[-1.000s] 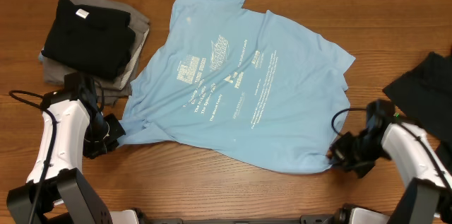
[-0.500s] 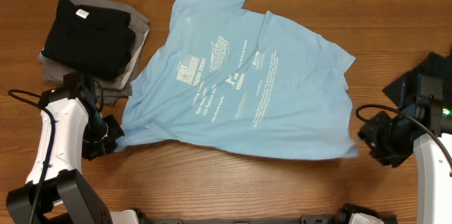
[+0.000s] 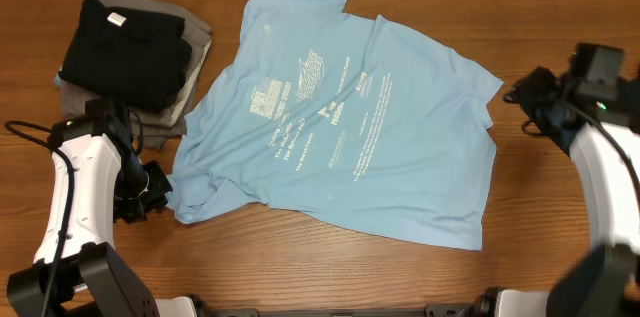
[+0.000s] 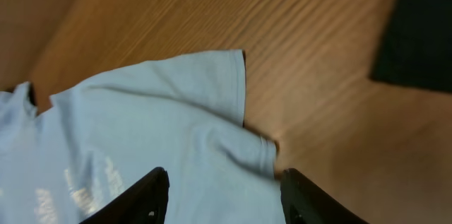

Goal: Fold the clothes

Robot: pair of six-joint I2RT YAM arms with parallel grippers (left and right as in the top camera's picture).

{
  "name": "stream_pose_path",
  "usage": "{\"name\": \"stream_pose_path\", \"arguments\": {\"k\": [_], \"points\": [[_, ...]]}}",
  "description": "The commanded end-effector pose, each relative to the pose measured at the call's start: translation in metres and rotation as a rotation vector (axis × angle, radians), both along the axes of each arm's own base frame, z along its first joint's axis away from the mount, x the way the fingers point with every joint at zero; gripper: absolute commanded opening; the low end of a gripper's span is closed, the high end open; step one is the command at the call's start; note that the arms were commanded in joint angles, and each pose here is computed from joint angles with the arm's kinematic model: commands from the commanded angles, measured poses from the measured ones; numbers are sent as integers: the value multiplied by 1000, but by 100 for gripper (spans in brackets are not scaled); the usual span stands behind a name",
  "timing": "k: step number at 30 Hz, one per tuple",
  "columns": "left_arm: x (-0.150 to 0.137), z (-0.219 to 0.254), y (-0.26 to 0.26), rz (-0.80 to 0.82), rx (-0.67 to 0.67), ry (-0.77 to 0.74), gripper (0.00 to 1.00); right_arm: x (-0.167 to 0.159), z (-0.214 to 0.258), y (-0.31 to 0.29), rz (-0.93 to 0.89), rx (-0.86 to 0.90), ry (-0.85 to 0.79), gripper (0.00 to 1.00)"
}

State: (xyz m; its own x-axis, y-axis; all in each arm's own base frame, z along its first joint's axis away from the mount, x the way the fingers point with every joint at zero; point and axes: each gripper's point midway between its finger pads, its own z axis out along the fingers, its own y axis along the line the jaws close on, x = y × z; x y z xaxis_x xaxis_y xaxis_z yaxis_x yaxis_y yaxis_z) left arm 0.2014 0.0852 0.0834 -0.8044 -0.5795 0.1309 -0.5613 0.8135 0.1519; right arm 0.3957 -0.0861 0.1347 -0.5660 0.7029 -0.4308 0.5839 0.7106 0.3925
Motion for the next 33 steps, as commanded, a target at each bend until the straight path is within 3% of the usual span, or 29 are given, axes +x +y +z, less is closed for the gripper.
{"name": "stream_pose_path", "arguments": {"k": [1,6,11,15,19,22,23,25,28,33], "points": [[17,13,-9,-59,-60,-86,29,21,-46,-2,82,-11,45,55],[44,35,-22,-132,-149,-214,36,52,-99,-12,97,-30,30,59],[78,73,-45,-250,-278,-412,40,77,-122,-14,108,-18,-41,59],[90,96,-58,-341,-287,-493,44,86,-139,-10,121,13,-64,59],[95,109,-69,-392,-277,-527,44,87,-153,-5,121,55,-58,45],[97,111,-76,-405,-277,-530,44,87,-153,-4,126,58,-59,26],[97,111,-77,-406,-279,-529,43,90,-149,-5,129,52,-65,15],[96,111,-79,-409,-281,-527,42,97,-132,-16,114,45,-86,4],[96,111,-79,-404,-284,-526,41,118,-88,-35,113,33,-169,4],[96,111,-79,-405,-283,-526,41,165,28,-64,180,-52,-430,4]]}}
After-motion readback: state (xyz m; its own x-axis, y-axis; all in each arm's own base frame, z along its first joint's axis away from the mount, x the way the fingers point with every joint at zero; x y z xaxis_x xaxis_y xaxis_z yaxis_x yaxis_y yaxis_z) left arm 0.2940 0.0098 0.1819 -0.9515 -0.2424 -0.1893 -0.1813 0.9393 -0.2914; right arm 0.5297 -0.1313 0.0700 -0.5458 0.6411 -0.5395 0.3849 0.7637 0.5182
